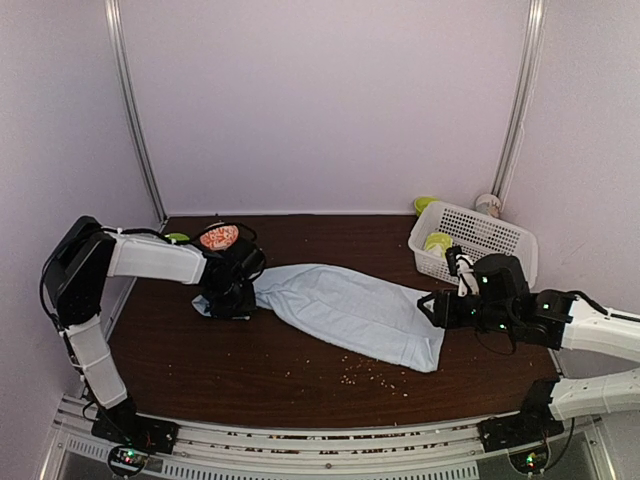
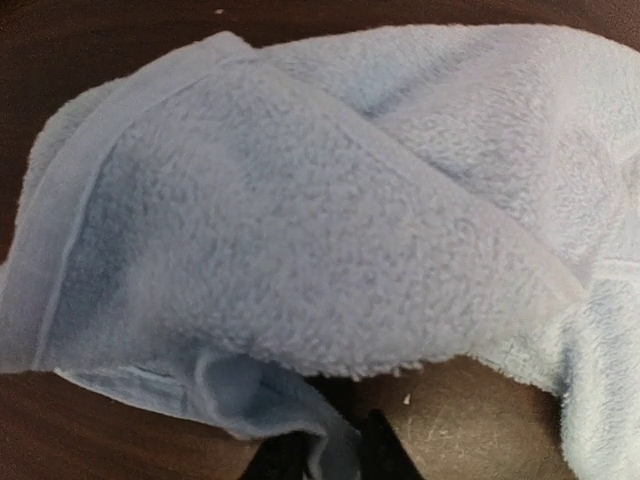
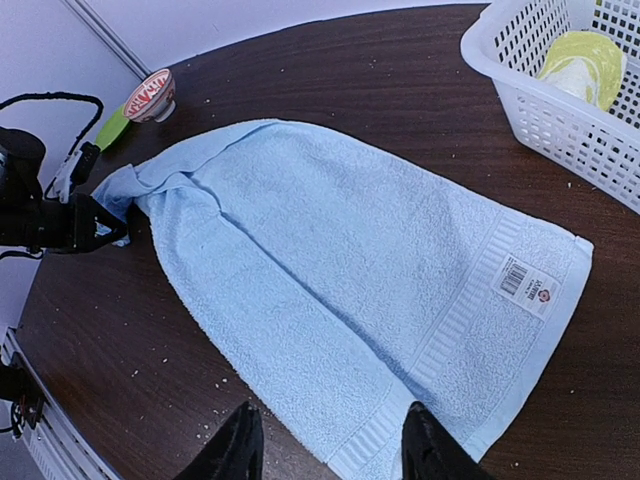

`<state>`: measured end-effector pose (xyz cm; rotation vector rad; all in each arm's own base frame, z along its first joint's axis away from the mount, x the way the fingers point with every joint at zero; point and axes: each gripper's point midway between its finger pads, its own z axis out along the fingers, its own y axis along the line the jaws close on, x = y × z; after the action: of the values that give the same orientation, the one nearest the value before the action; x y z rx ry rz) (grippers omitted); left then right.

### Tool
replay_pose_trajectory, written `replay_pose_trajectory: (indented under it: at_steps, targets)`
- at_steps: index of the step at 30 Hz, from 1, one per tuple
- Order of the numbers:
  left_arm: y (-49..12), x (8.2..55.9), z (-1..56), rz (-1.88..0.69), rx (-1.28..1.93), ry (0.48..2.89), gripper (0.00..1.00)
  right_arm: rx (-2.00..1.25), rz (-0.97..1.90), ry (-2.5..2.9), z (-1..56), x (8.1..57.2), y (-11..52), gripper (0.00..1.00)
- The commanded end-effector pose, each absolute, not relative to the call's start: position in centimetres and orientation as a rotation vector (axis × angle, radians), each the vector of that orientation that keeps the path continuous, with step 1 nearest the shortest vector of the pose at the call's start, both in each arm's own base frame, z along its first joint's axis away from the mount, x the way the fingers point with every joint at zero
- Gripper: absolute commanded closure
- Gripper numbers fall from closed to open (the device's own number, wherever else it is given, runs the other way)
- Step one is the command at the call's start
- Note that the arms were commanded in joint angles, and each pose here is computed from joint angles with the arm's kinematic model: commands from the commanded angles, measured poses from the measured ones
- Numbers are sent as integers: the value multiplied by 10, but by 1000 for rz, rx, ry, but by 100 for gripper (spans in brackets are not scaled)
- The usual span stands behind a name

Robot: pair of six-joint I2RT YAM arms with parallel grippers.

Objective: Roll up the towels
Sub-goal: Flatten out the towel at the center of the board.

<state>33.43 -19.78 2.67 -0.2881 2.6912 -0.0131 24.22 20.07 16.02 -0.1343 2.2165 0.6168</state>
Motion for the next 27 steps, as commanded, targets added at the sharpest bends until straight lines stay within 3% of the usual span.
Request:
replay_pose_trajectory:
  at_steps: [1,11,18,27]
  targets:
    - [-188,333,33,1,-248,2684,100,-129,592,2221,157,244,196,52]
    - [-187,319,146,-178,-57,2538,100,12,602,2388,107,250,182,53]
    - [-182,308,156,-211,-45,2527,100,-9,653,2521,72,236,193,48]
    - [-178,308,162,-186,-36,2513,100,-101,591,2655,43,223,197,51]
